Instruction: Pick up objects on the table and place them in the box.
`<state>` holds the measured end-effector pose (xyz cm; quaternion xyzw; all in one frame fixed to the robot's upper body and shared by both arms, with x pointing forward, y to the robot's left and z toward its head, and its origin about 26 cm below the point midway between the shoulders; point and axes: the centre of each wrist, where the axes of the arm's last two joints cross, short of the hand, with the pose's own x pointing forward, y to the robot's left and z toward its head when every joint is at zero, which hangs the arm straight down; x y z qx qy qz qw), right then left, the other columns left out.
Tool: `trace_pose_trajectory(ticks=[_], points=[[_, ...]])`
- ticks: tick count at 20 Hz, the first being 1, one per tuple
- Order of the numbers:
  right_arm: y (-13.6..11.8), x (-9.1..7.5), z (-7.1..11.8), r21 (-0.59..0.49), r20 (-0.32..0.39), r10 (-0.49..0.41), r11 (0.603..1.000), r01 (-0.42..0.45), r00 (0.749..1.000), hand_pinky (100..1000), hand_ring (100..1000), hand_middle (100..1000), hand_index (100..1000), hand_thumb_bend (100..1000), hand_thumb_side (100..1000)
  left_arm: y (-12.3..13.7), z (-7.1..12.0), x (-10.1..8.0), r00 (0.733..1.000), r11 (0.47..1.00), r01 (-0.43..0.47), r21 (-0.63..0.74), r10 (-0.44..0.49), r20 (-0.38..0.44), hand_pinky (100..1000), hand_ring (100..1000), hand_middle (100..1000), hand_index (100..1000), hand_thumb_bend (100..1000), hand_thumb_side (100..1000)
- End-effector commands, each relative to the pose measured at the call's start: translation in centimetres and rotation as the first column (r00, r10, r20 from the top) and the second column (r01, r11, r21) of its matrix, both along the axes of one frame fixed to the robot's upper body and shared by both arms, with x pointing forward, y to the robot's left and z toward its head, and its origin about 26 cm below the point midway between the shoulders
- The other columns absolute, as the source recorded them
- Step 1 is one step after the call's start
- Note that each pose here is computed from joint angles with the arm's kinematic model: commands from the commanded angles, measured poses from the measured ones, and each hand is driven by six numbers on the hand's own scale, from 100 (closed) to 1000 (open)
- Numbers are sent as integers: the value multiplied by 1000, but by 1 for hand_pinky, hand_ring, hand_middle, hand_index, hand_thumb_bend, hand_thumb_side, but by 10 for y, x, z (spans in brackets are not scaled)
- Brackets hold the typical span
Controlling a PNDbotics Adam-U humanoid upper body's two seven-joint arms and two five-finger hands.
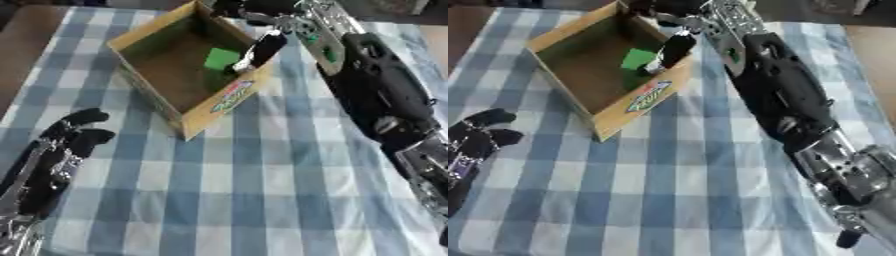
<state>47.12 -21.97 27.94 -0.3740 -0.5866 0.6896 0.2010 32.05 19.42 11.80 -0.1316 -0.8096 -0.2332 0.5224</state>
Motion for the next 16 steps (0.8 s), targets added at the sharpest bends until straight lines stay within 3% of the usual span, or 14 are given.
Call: trace_pose_trajectory(ticks=[1,5,9,12,16], points=[[-3,-8,24,-26,87,-2,1000,5,996,930,941,991,979,658,677,1,6,1,1000,1000,4,3,-4,23,819,723,776,855,459,622],[-3,-14,33,-22,116,6,1000,-4,993,930,944,995,979,652,668,3,5,0,1000,1000,-2,5,2,21,819,724,777,856,458,623],[-6,-22,44,32,134,41,998,-46,990,914,934,988,973,572,626,6,4,0,1000,1000,-14,8,14,19,820,724,777,855,457,624],[-9,-33,54,87,150,77,992,-90,986,900,926,975,970,474,531,10,3,0,999,999,-33,11,32,16,820,725,777,855,454,627],[-16,-53,63,171,152,137,972,-163,979,887,922,972,968,389,514,16,2,0,997,998,-70,6,70,18,819,728,776,854,447,624]])
